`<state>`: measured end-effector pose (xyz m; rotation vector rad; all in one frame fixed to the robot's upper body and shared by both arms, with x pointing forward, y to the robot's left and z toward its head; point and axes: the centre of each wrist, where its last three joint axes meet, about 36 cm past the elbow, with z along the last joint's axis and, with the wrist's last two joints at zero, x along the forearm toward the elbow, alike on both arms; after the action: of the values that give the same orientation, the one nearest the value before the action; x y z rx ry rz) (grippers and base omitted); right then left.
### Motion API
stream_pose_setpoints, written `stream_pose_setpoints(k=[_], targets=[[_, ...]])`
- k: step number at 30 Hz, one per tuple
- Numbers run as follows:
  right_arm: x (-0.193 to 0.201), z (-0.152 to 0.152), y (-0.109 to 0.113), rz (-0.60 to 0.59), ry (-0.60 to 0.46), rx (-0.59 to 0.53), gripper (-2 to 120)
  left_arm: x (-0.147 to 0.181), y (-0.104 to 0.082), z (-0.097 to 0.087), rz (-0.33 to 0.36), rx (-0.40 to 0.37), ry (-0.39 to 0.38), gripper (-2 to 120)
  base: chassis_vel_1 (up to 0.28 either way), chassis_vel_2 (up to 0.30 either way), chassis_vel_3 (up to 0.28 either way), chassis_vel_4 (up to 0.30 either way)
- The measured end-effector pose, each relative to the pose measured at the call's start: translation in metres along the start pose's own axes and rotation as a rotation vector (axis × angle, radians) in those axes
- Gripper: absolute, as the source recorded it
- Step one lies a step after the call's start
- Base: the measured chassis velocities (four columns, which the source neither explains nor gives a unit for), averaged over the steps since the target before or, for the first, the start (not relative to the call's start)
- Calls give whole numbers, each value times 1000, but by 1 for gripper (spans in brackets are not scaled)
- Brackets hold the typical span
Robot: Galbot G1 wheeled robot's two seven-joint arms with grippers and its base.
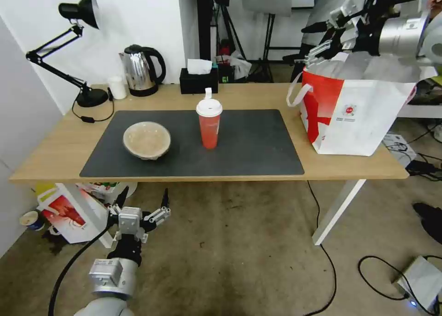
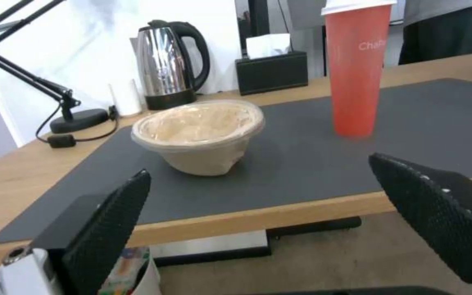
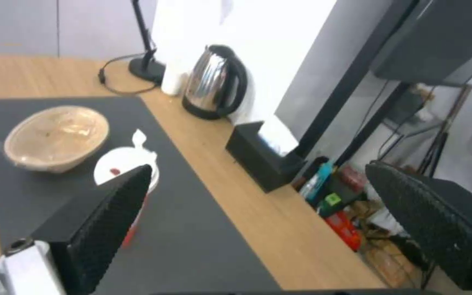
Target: Pick up the trash from the table and place it into the takeout bag.
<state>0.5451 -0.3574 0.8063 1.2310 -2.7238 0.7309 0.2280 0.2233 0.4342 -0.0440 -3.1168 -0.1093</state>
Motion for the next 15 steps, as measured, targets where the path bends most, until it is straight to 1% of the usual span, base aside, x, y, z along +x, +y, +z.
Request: stream_pose_setpoints(k=[2,4,5,7,8,10,11,14,15], targets=[[6,-1,8,23,-20,0,100,0,0,0,0,0,0,100,0,0,0,0],[8,-2,10,27,-25,0,100,0,0,0,0,0,0,100,0,0,0,0],[16,-4,20,54,-53,1,100,0,0,0,0,0,0,100,0,0,0,0],[24,-3,32,73,-70,-1,100,0,0,0,0,0,0,100,0,0,0,0],[24,-3,32,73,-70,-1,100,0,0,0,0,0,0,100,0,0,0,0],[40,5,47,99,-91,-18,100,0,0,0,0,0,0,100,0,0,0,0],[40,5,47,99,-91,-18,100,0,0,0,0,0,0,100,0,0,0,0],[57,18,61,124,-120,-55,100,0,0,0,0,0,0,100,0,0,0,0],[57,18,61,124,-120,-55,100,0,0,0,0,0,0,100,0,0,0,0]])
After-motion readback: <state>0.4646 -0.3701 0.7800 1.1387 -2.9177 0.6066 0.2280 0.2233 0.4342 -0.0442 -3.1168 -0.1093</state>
